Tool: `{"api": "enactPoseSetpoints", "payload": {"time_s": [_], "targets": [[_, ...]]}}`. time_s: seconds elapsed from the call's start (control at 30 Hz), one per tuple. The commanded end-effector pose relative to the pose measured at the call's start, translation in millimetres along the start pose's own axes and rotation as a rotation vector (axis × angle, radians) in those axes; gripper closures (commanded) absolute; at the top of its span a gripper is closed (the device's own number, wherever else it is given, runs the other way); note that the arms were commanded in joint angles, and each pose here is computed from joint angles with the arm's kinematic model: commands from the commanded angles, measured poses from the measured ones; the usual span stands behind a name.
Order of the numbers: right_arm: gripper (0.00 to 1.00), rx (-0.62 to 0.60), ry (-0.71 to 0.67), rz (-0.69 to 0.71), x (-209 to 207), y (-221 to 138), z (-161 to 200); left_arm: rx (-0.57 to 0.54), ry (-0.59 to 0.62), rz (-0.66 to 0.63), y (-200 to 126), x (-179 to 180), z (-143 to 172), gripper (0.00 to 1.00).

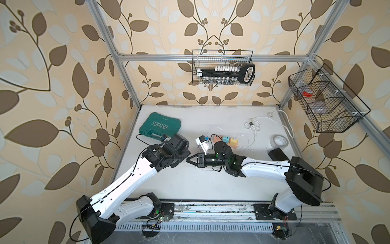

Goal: Charge the bluetooth headset
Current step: Insert the charging cable into the bluetooth headset.

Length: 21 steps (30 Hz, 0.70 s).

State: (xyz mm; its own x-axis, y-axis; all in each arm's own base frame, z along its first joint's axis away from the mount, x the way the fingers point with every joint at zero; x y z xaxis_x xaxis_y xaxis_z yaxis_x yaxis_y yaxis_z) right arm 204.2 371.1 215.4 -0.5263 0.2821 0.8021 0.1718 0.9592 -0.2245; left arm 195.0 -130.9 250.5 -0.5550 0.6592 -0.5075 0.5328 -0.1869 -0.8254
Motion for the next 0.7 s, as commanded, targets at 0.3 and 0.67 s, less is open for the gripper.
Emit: {"api": "enactPoseSetpoints", "payload": {"time_s": [0.3, 0.67], "targets": [[0.93, -0.039, 0.014, 0.011, 6, 5, -13, 0.006, 0.004, 0.044, -7, -4, 2, 0.62], [0.94, -0.053, 0.127, 0.121, -9, 5, -12, -0.002, 0.028, 0.053, -8, -6, 6, 0.73]]}}
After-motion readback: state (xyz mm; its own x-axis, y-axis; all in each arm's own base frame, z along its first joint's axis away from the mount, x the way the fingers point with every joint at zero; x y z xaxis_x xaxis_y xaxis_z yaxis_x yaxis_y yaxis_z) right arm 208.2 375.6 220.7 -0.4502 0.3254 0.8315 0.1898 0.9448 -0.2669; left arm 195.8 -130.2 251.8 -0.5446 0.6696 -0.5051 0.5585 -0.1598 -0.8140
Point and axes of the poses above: each gripper's point midway between its finger pads, its own y axis out along the fingers, its own x axis along the line the jaws close on, z = x × y, the point moved 6 cm from there along -y, back along the fingers, and after that the axes turned 5 degrees about -y, right-handed, at the moved point
